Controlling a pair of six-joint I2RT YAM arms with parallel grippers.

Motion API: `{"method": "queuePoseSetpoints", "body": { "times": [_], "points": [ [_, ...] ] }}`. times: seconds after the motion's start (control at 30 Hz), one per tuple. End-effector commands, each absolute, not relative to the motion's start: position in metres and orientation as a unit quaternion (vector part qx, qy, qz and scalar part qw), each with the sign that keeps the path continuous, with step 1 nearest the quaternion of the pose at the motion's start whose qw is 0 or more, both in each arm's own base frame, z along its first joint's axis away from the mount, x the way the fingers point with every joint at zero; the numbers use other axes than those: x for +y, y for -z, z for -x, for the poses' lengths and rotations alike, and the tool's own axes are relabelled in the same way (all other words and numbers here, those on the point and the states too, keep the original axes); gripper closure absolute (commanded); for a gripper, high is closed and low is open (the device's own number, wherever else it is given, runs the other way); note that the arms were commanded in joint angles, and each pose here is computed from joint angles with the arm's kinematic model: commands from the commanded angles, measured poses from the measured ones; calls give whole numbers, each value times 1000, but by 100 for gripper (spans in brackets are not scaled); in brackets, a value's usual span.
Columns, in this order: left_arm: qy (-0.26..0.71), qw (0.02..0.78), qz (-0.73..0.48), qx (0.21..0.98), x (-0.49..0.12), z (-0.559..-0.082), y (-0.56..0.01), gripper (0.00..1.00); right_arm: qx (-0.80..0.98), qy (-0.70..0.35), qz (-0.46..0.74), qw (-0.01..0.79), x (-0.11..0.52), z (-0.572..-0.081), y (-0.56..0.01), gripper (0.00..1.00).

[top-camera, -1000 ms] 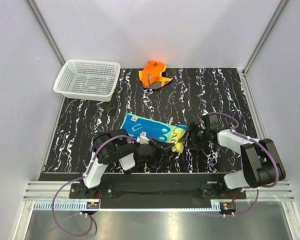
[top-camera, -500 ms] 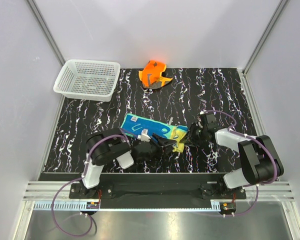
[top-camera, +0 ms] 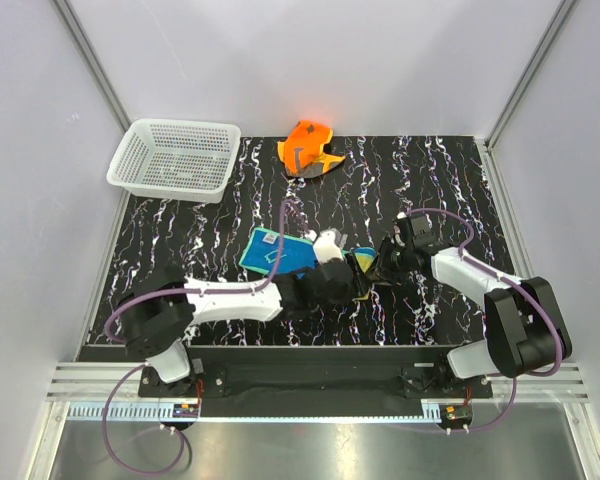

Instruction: Roll the towels

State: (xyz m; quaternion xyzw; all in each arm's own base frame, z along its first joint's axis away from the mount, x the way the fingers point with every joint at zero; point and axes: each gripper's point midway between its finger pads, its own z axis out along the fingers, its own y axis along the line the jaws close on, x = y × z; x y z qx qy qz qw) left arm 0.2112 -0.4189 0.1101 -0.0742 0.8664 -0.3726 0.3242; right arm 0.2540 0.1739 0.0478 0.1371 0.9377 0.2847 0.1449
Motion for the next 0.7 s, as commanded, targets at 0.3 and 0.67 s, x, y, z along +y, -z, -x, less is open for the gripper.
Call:
{"method": "queuePoseSetpoints", "body": {
  "times": [0.3,0.67],
  "points": [
    [92,460,-89,878,-366,-192,-95,44,942,-271,-122,152,173,-257,-60,80],
    [69,538,-205,815,-430,-166,-118,14,944,-272,-120,140,175,-256,-60,81]
  ]
}}
